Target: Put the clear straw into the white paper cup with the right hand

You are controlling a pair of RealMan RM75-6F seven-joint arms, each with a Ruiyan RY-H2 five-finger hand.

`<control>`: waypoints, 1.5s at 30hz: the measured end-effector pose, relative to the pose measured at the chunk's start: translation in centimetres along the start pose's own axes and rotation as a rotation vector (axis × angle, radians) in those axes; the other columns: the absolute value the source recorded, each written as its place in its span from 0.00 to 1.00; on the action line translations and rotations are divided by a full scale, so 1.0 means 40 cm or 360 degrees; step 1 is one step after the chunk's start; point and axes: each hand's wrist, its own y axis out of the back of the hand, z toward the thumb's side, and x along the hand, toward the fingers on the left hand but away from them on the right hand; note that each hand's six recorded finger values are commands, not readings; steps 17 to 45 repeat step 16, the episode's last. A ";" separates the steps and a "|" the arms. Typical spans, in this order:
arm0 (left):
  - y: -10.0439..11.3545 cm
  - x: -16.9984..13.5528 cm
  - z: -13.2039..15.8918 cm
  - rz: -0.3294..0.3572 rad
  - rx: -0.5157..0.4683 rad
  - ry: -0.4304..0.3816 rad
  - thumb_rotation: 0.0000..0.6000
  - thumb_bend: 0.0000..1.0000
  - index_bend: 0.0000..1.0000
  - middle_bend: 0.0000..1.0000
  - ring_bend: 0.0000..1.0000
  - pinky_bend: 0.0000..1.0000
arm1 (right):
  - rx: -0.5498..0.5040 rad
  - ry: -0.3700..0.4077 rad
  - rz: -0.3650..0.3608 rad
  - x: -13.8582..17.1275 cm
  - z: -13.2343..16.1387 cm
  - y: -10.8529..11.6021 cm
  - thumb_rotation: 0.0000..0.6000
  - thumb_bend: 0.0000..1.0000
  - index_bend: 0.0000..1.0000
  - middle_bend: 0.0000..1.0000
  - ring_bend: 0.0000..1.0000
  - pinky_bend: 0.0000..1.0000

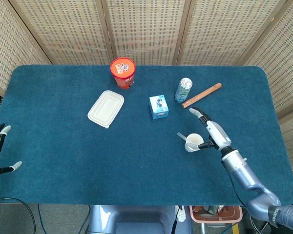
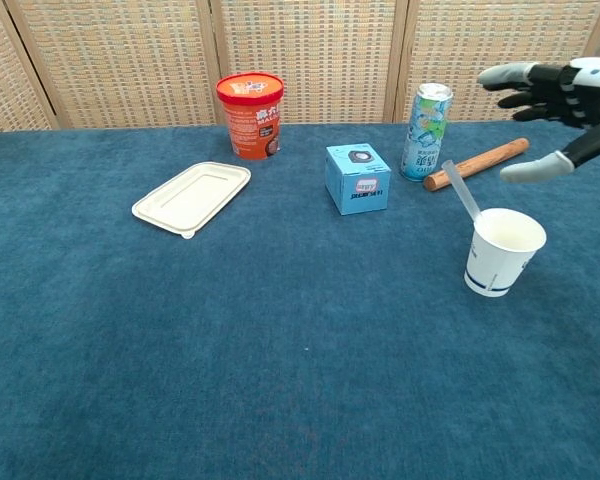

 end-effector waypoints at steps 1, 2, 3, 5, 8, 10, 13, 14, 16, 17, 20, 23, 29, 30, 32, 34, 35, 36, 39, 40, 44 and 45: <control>0.001 -0.001 -0.001 0.0006 0.0007 0.0002 1.00 0.06 0.00 0.00 0.00 0.00 | 0.0100 0.0019 -0.0038 0.018 -0.001 0.014 1.00 0.00 0.00 0.00 0.00 0.00; 0.002 -0.002 -0.002 0.0015 0.0019 0.0006 1.00 0.06 0.00 0.00 0.00 0.00 | 0.0177 0.0030 -0.0068 0.032 -0.002 0.024 1.00 0.00 0.00 0.00 0.00 0.00; 0.003 -0.002 -0.003 0.0022 0.0031 0.0010 1.00 0.06 0.00 0.00 0.00 0.00 | 0.0255 0.0039 -0.0099 0.047 -0.003 0.034 1.00 0.00 0.00 0.00 0.00 0.00; 0.004 -0.004 -0.004 0.0041 0.0060 0.0018 1.00 0.06 0.00 0.00 0.00 0.00 | 0.0432 0.0048 -0.0177 0.091 -0.009 0.057 1.00 0.00 0.00 0.00 0.00 0.00; 0.004 -0.009 -0.003 0.0061 0.0069 0.0027 1.00 0.06 0.00 0.00 0.00 0.00 | 0.0628 0.0013 -0.0286 0.171 -0.032 0.083 1.00 0.00 0.00 0.00 0.00 0.00; 0.005 -0.012 -0.002 0.0066 0.0066 0.0023 1.00 0.06 0.00 0.00 0.00 0.00 | 0.0703 -0.0029 -0.0341 0.223 -0.052 0.093 1.00 0.00 0.00 0.00 0.00 0.00; 0.007 -0.016 -0.002 0.0071 0.0055 0.0016 1.00 0.06 0.00 0.00 0.00 0.00 | 0.0799 -0.0099 -0.0421 0.297 -0.086 0.107 1.00 0.00 0.00 0.00 0.00 0.00; 0.008 -0.018 -0.003 0.0073 0.0051 0.0014 1.00 0.06 0.00 0.00 0.00 0.00 | 0.0842 -0.0122 -0.0451 0.322 -0.098 0.111 1.00 0.00 0.00 0.00 0.00 0.00; 0.009 -0.019 -0.003 0.0073 0.0050 0.0011 1.00 0.06 0.00 0.00 0.00 0.00 | 0.0927 -0.0155 -0.0495 0.361 -0.116 0.117 1.00 0.00 0.00 0.00 0.00 0.00; 0.009 -0.019 -0.003 0.0073 0.0050 0.0011 1.00 0.06 0.00 0.00 0.00 0.00 | 0.0927 -0.0155 -0.0495 0.361 -0.116 0.117 1.00 0.00 0.00 0.00 0.00 0.00; 0.009 -0.019 -0.003 0.0073 0.0050 0.0011 1.00 0.06 0.00 0.00 0.00 0.00 | 0.0927 -0.0155 -0.0495 0.361 -0.116 0.117 1.00 0.00 0.00 0.00 0.00 0.00; 0.009 -0.019 -0.003 0.0073 0.0050 0.0011 1.00 0.06 0.00 0.00 0.00 0.00 | 0.0927 -0.0155 -0.0495 0.361 -0.116 0.117 1.00 0.00 0.00 0.00 0.00 0.00; 0.009 -0.019 -0.003 0.0073 0.0050 0.0011 1.00 0.06 0.00 0.00 0.00 0.00 | 0.0927 -0.0155 -0.0495 0.361 -0.116 0.117 1.00 0.00 0.00 0.00 0.00 0.00; 0.009 -0.019 -0.003 0.0073 0.0050 0.0011 1.00 0.06 0.00 0.00 0.00 0.00 | 0.0927 -0.0155 -0.0495 0.361 -0.116 0.117 1.00 0.00 0.00 0.00 0.00 0.00; 0.009 -0.019 -0.003 0.0073 0.0050 0.0011 1.00 0.06 0.00 0.00 0.00 0.00 | 0.0927 -0.0155 -0.0495 0.361 -0.116 0.117 1.00 0.00 0.00 0.00 0.00 0.00; 0.009 -0.019 -0.003 0.0073 0.0050 0.0011 1.00 0.06 0.00 0.00 0.00 0.00 | 0.0927 -0.0155 -0.0495 0.361 -0.116 0.117 1.00 0.00 0.00 0.00 0.00 0.00; 0.009 -0.019 -0.003 0.0073 0.0050 0.0011 1.00 0.06 0.00 0.00 0.00 0.00 | 0.0927 -0.0155 -0.0495 0.361 -0.116 0.117 1.00 0.00 0.00 0.00 0.00 0.00; 0.009 -0.019 -0.003 0.0073 0.0050 0.0011 1.00 0.06 0.00 0.00 0.00 0.00 | 0.0927 -0.0155 -0.0495 0.361 -0.116 0.117 1.00 0.00 0.00 0.00 0.00 0.00; 0.009 -0.019 -0.003 0.0073 0.0050 0.0011 1.00 0.06 0.00 0.00 0.00 0.00 | 0.0927 -0.0155 -0.0495 0.361 -0.116 0.117 1.00 0.00 0.00 0.00 0.00 0.00; 0.009 -0.019 -0.003 0.0073 0.0050 0.0011 1.00 0.06 0.00 0.00 0.00 0.00 | 0.0927 -0.0155 -0.0495 0.361 -0.116 0.117 1.00 0.00 0.00 0.00 0.00 0.00; 0.009 -0.019 -0.003 0.0073 0.0050 0.0011 1.00 0.06 0.00 0.00 0.00 0.00 | 0.0927 -0.0155 -0.0495 0.361 -0.116 0.117 1.00 0.00 0.00 0.00 0.00 0.00; 0.009 -0.019 -0.003 0.0073 0.0050 0.0011 1.00 0.06 0.00 0.00 0.00 0.00 | 0.0927 -0.0155 -0.0495 0.361 -0.116 0.117 1.00 0.00 0.00 0.00 0.00 0.00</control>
